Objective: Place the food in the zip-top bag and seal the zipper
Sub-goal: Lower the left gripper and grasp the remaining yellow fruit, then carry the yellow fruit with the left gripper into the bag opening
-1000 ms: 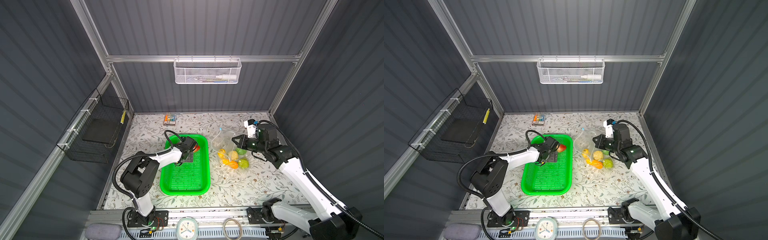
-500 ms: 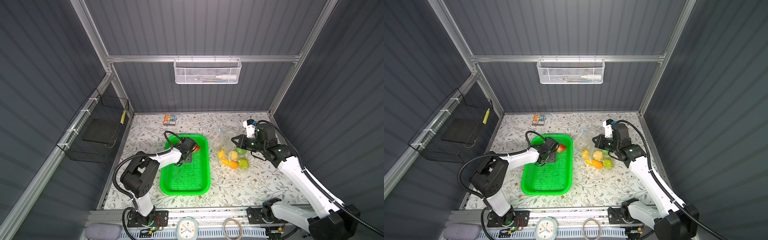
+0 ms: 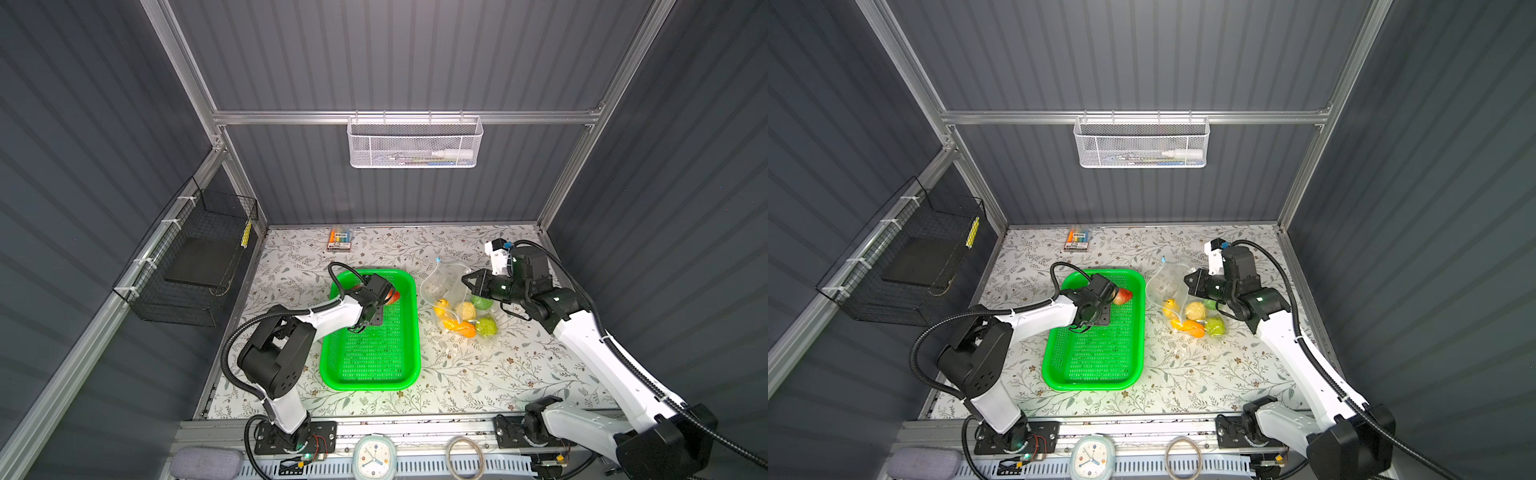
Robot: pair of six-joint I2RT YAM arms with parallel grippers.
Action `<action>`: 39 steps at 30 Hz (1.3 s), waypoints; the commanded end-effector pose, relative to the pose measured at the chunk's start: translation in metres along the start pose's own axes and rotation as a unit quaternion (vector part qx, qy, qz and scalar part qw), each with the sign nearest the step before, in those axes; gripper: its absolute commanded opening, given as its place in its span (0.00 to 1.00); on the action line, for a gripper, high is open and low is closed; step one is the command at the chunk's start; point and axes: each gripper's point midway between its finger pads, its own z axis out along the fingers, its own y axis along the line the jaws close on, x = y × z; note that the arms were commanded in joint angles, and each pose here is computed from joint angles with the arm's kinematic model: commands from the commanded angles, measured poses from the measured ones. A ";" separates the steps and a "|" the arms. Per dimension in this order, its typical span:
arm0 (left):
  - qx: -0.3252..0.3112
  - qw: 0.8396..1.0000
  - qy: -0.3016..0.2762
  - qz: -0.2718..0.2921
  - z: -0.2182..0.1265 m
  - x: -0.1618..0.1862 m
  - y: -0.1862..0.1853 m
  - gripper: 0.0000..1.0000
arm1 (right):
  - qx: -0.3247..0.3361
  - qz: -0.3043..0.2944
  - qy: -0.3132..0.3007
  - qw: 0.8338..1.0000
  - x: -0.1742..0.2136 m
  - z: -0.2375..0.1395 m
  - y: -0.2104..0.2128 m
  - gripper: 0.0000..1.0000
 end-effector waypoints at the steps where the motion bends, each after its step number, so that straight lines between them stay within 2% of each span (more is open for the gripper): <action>1: 0.021 1.000 -0.022 -0.004 -0.025 -0.018 -0.004 0.52 | -0.002 -0.012 -0.007 1.000 -0.008 0.002 0.004 0.00; 7: 0.072 0.995 -0.068 -0.017 -0.063 -0.048 -0.016 0.53 | 0.000 -0.012 -0.009 1.000 -0.009 -0.002 0.006 0.00; 15: 0.191 0.972 -0.132 -0.028 -0.126 -0.090 -0.049 0.54 | -0.003 -0.006 -0.013 1.000 -0.007 -0.007 0.007 0.00; 18: 0.249 0.957 -0.147 -0.029 -0.150 -0.104 -0.066 0.53 | 0.015 -0.010 -0.022 1.000 -0.011 -0.007 0.001 0.00; 23: 0.349 0.922 -0.166 -0.020 -0.193 -0.122 -0.100 0.52 | 0.018 -0.007 -0.019 1.000 -0.006 -0.004 -0.004 0.00; 30: 0.438 0.878 -0.192 0.008 -0.242 -0.126 -0.142 0.52 | 0.023 -0.008 -0.016 1.000 -0.003 -0.003 -0.007 0.00; 34: 0.469 0.862 -0.191 0.029 -0.257 -0.115 -0.167 0.52 | 0.030 -0.007 -0.017 0.999 -0.003 0.000 -0.011 0.00; 39: 0.488 0.854 -0.176 0.041 -0.257 -0.107 -0.187 0.52 | 0.026 0.000 -0.007 1.000 0.001 0.004 -0.013 0.00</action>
